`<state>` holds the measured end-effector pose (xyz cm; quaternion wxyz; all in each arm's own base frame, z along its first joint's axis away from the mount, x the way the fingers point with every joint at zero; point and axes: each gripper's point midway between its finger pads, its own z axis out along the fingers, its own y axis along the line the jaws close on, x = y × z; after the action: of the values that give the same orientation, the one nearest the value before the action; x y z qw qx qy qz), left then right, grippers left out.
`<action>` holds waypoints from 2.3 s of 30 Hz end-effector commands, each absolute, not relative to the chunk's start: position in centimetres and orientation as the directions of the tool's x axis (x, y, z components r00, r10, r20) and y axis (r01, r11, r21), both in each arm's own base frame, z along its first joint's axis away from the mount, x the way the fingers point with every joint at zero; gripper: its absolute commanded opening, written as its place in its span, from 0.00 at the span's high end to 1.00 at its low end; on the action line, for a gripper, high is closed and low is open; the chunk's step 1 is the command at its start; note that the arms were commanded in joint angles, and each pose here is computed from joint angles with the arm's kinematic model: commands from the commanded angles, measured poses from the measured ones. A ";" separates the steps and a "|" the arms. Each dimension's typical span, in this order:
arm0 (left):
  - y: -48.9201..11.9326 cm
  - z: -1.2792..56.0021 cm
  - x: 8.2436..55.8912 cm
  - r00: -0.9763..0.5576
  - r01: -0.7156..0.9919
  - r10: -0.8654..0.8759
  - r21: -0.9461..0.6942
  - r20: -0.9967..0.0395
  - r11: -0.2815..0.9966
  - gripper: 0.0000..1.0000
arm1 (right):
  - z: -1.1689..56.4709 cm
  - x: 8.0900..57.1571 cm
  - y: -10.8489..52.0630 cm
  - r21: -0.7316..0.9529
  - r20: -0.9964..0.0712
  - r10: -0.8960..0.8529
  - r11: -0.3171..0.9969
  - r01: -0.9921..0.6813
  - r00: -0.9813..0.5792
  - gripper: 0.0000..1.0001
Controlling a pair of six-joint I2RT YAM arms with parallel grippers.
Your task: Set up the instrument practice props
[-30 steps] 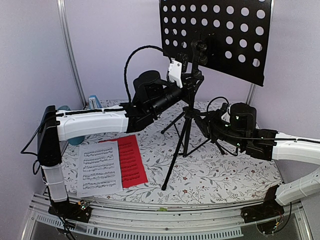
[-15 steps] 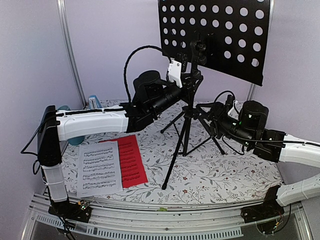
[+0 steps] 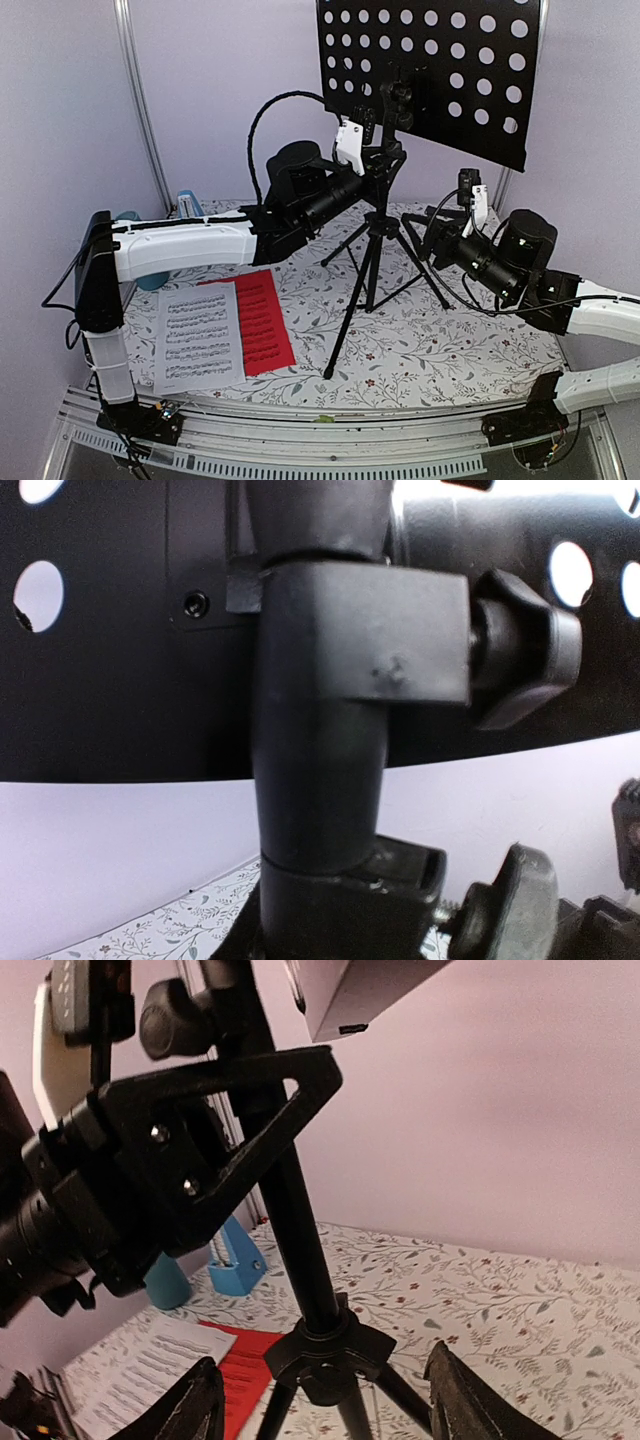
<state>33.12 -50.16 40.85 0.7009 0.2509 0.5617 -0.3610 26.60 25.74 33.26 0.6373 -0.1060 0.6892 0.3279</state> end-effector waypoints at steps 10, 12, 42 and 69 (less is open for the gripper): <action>-48.9 45.3 32.1 0.176 0.797 -0.327 -0.060 -0.929 0.602 1.00 | 30.7 27.0 26.9 -0.610 -0.792 -0.491 0.649 -0.455 0.363 0.30; -48.9 45.3 32.1 0.178 0.796 -0.327 -0.059 -0.928 0.602 1.00 | 30.3 27.0 27.2 -0.644 -0.765 -0.522 0.621 -0.447 0.377 0.32; -49.2 45.4 32.3 0.174 0.796 -0.324 -0.061 -0.930 0.603 1.00 | 29.5 29.0 29.4 -0.795 -0.606 -0.677 0.490 -0.358 0.417 0.64; -49.3 45.1 32.2 0.176 0.797 -0.309 -0.049 -0.935 0.602 1.00 | 25.5 29.5 29.0 0.008 -0.979 -0.097 0.862 -0.507 -0.181 1.00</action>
<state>33.45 -49.97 40.73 0.7023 0.2509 0.5639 -0.3547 29.30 29.04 27.17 0.6557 -0.3167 0.6810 0.0775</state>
